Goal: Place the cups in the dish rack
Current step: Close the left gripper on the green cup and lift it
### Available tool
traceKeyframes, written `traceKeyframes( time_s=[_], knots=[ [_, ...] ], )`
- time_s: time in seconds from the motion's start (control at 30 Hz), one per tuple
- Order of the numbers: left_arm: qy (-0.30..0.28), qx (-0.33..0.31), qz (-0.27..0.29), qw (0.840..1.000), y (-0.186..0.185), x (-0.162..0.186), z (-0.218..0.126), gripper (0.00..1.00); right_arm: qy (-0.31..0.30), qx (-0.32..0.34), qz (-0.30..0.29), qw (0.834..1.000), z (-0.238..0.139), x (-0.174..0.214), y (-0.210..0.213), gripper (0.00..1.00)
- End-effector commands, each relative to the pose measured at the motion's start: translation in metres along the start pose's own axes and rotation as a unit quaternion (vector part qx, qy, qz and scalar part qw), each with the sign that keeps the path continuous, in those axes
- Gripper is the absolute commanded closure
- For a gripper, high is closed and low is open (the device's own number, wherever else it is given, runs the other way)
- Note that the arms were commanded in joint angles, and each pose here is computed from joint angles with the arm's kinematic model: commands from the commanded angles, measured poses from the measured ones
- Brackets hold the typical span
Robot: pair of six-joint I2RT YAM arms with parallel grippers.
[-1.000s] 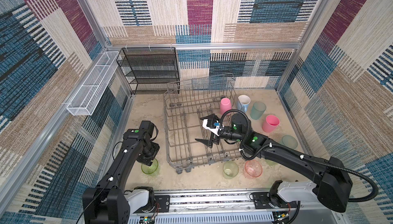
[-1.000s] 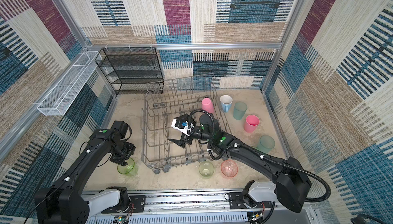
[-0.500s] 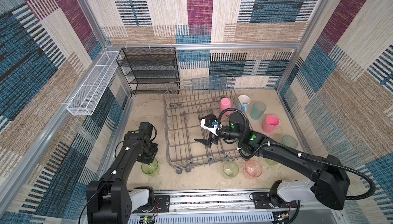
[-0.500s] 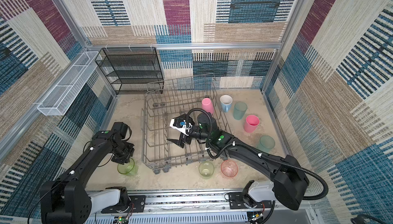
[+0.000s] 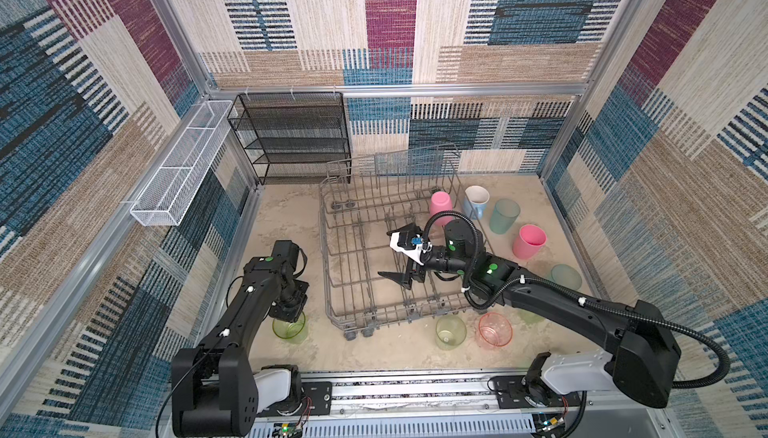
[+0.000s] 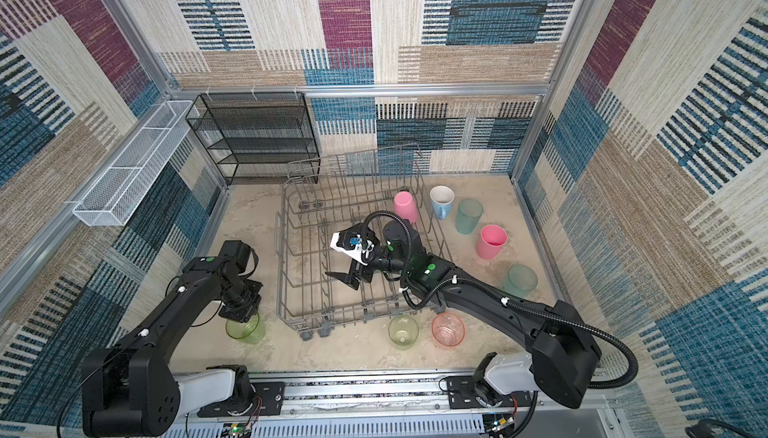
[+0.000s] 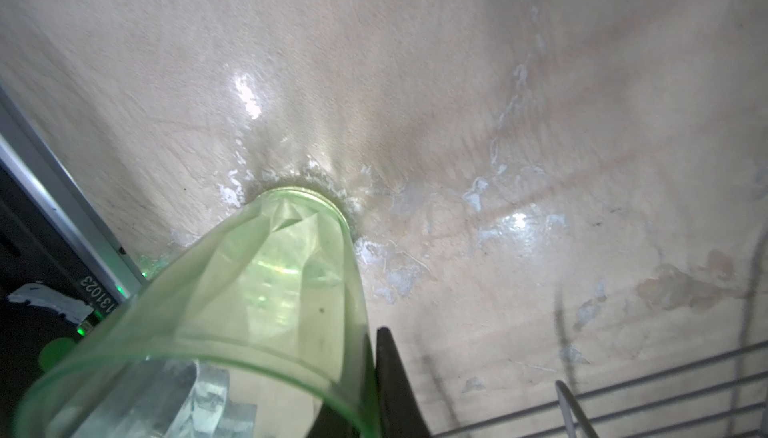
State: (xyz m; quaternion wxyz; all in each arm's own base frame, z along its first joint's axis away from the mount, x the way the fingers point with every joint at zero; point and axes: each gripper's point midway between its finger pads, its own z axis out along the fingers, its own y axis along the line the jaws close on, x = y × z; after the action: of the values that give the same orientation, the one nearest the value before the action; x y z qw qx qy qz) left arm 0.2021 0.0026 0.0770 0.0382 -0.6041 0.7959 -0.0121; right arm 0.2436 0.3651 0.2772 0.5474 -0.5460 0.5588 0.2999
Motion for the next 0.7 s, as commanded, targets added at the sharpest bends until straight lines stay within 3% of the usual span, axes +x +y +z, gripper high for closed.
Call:
traceKeyframes(
  time_s=[0.0,0.33,0.67],
  knots=[
    [-0.023,-0.003,0.003,1.000,0.003,-0.008,-0.007,0.93,-0.009,0.000,-0.003,1.000,0.001,-0.006,-0.001,0.00],
    [-0.057,0.034,0.005,0.998,-0.007,-0.019,-0.031,0.97,-0.010,-0.001,0.000,1.000,0.001,-0.009,-0.002,0.00],
    [-0.112,0.106,0.008,0.988,-0.030,-0.039,-0.081,0.98,-0.010,-0.006,0.006,1.000,0.004,-0.011,-0.001,0.00]
  ],
)
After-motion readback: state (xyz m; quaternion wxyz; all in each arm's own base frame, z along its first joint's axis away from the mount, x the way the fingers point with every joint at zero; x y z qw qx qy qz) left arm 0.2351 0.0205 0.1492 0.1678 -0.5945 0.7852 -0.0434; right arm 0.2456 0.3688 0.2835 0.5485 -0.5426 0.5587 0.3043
